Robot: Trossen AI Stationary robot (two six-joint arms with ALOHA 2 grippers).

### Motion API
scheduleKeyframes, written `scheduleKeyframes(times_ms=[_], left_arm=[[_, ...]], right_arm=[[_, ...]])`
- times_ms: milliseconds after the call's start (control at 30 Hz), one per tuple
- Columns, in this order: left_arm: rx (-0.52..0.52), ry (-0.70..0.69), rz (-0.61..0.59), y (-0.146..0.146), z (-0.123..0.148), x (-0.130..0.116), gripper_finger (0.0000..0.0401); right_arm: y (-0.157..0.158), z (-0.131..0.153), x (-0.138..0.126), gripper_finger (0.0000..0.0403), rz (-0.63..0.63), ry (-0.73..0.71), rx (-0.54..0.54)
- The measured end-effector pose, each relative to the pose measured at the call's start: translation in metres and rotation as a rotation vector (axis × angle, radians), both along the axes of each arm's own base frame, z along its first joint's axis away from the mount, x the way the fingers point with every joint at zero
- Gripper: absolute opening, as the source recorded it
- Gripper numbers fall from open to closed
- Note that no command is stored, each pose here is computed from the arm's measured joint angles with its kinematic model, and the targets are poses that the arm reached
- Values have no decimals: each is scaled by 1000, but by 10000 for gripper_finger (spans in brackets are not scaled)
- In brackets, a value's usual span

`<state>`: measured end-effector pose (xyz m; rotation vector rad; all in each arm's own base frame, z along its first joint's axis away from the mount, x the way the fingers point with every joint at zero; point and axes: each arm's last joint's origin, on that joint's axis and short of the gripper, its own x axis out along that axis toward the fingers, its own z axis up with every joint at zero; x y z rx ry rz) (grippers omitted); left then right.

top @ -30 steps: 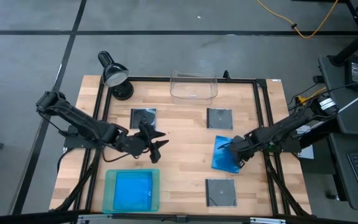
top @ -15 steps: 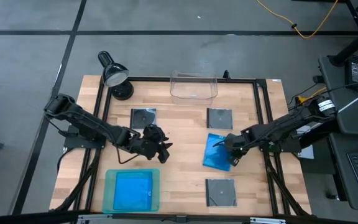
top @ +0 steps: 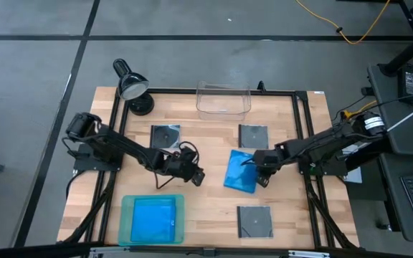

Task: Pick & place jewel cases by type
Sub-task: Put the blue CD case into the blue bin

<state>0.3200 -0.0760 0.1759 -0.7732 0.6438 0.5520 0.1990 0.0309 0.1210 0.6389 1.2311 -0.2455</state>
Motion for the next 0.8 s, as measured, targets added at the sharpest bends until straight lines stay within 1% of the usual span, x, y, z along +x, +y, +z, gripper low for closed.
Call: scheduleKeyframes(times_ms=[167, 400, 567, 800], left_arm=[[-48, -64, -1, 12, -11, 17, 165], [-121, -165, -21, 31, -29, 40, 208], [-142, -222, -15, 42, -43, 51, 235], [-212, -213, -1, 49, -66, 57, 249]], right_arm=[[-4, -5, 5, 7, 24, -7, -23], [-7, -7, 11, 7, 54, -60, -39], [-7, -7, 13, 7, 70, -83, -62], [-7, -6, 14, 7, 69, -103, -76]])
